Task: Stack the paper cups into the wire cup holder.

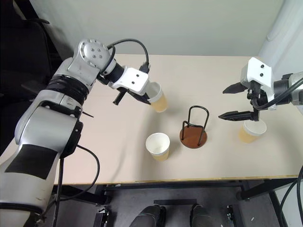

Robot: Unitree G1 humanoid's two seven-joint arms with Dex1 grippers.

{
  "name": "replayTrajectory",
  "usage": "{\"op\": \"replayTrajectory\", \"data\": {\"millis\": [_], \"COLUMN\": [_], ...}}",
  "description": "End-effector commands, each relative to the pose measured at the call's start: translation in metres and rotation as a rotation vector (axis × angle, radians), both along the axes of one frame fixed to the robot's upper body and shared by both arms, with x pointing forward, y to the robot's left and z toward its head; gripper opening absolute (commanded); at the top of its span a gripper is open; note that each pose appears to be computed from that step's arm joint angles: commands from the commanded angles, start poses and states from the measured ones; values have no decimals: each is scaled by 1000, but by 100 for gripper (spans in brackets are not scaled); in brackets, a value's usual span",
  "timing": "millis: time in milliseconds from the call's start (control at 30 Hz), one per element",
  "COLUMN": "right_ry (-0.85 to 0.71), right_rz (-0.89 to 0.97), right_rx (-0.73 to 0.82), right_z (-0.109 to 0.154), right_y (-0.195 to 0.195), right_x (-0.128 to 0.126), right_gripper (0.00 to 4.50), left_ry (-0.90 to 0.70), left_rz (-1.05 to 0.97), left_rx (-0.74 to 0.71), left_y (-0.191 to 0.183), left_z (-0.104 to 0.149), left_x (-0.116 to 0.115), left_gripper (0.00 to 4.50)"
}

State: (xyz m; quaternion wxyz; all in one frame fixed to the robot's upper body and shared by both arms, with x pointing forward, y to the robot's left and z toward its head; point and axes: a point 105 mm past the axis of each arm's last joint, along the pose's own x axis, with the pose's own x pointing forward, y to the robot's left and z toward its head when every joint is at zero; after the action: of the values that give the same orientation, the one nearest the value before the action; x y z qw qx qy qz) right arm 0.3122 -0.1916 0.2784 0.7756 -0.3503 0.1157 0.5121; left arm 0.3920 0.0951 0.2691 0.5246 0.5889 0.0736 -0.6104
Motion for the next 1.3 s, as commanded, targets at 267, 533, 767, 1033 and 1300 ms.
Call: {"op": "replayTrajectory", "data": {"millis": [267, 533, 767, 1033, 1300], "right_ry": [-21, -11, 6, 37, 32], "right_rz": [2, -20, -35, -48, -58], "right_rx": [-7, -21, -19, -27, -28], "right_z": [20, 24, 24, 22, 24], "right_y": [-4, -10, -13, -18, -19], "right_x": [-11, -15, -18, -25, -27], "right_gripper": [450, 450, 450, 450, 450], "left_ry": [-7, 81, 116, 126, 79], "left_rz": [-148, -279, -331, -377, -391], "left_rx": [-154, -141, -83, -47, -10], "left_y": [-60, -84, -87, -95, -100], "left_z": [66, 58, 47, 38, 32], "left_x": [-28, -52, -62, -66, -60], "left_gripper": [2, 2, 2, 2, 2]}}
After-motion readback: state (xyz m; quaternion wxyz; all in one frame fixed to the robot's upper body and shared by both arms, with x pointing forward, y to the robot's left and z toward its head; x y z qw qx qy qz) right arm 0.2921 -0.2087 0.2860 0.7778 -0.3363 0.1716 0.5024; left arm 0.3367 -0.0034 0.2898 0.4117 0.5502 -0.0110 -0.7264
